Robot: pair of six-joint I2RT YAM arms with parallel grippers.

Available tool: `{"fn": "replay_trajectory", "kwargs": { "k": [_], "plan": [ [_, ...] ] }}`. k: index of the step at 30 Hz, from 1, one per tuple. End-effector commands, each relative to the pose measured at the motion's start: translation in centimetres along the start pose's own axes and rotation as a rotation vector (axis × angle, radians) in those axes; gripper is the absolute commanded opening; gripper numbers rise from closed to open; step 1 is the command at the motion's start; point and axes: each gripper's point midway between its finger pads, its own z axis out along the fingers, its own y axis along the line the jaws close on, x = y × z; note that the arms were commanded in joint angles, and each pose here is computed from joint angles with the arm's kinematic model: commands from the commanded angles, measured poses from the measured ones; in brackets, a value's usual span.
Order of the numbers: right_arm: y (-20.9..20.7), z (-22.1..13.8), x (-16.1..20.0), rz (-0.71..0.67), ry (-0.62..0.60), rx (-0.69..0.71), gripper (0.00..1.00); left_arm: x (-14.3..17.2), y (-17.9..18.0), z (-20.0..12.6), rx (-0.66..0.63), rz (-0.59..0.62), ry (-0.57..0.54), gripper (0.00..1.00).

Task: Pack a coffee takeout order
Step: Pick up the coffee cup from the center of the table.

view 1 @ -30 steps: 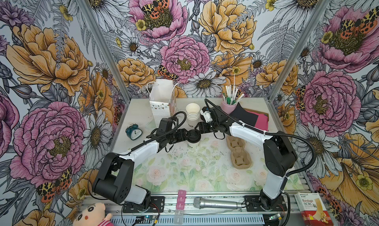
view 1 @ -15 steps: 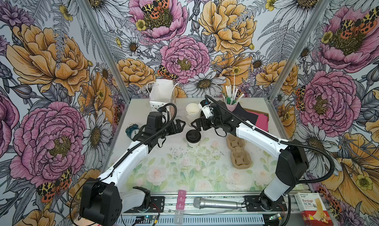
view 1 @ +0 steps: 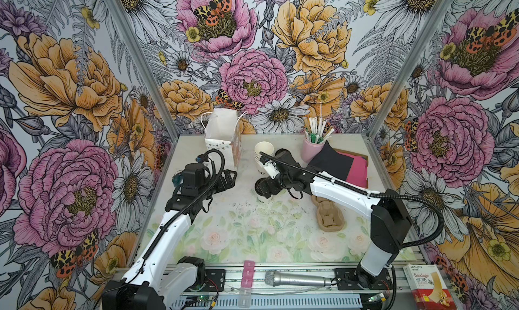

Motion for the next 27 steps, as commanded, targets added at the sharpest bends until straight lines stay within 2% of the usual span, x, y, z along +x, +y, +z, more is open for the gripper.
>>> {"fn": "replay_trajectory", "kwargs": {
  "k": [1,7,11,27],
  "plan": [
    [-0.2,1.3,1.4,-0.035,0.061,0.031,0.99,0.1,0.5,-0.2,-0.014,0.008,-0.008,0.99],
    [-0.9,2.5,1.9,-0.034,0.095,0.061,1.00,0.1,0.4,-0.3,-0.012,0.013,-0.014,0.99],
    [0.4,3.5,2.3,-0.057,0.116,0.052,1.00,0.3,0.5,-0.3,-0.012,0.011,-0.010,0.99],
    [-0.4,5.9,1.1,-0.046,0.117,0.094,0.99,0.4,0.4,0.0,-0.001,-0.001,-0.008,0.99]
  ]
}}
